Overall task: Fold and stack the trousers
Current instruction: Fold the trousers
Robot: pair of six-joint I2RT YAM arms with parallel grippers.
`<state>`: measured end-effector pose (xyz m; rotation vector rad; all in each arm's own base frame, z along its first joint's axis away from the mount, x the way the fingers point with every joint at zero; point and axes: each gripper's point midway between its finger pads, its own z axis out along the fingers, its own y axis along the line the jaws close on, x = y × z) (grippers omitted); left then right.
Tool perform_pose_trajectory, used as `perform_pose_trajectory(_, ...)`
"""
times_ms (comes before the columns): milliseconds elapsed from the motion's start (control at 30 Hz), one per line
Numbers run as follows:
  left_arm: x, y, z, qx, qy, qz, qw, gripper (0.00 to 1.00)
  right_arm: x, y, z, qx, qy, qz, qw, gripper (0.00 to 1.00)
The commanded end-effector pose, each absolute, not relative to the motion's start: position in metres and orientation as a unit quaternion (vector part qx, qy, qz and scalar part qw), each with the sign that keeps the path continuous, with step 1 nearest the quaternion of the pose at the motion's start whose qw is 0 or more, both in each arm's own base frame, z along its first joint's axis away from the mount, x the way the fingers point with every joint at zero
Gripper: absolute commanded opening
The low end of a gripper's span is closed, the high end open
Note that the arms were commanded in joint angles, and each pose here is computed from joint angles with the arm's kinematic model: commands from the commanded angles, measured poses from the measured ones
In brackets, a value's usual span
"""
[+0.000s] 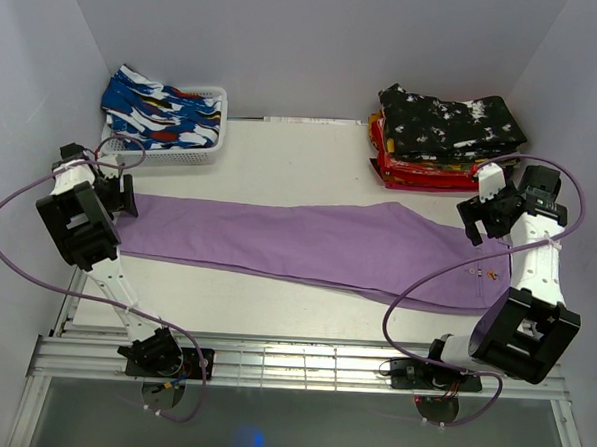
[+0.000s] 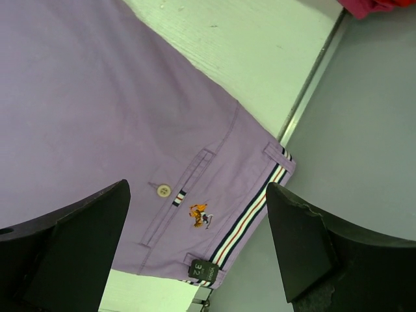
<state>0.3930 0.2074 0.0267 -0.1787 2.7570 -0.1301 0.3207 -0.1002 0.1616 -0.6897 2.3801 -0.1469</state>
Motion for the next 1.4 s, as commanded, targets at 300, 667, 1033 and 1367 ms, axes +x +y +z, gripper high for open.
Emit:
perform_pose_trajectory(300,0.363,0.187,0.014,-0.054,0.984,-0.071,0.156,0.74,0.315,-0.1,0.155,-0.279,0.917,-0.033,0.282,0.9)
perform_pose_trajectory(667,0.322,0.137,-0.013,-0.085,0.981,-0.127,0.118,0.34,0.284,-0.089,0.093,-0.271,0.944,0.039,0.184,1.0)
perform_pose_trajectory(1033,0.359,0.22,0.078,-0.097,0.974,-0.029,0.202,0.0,0.275,-0.073,0.087,-0.272,0.942,0.082,0.176,0.91)
perform_pose_trajectory(1367,0.377,0.209,0.169,0.014,0.967,-0.019,0.252,0.0,0.261,-0.066,0.082,-0.285,0.938,0.094,0.172,0.9)
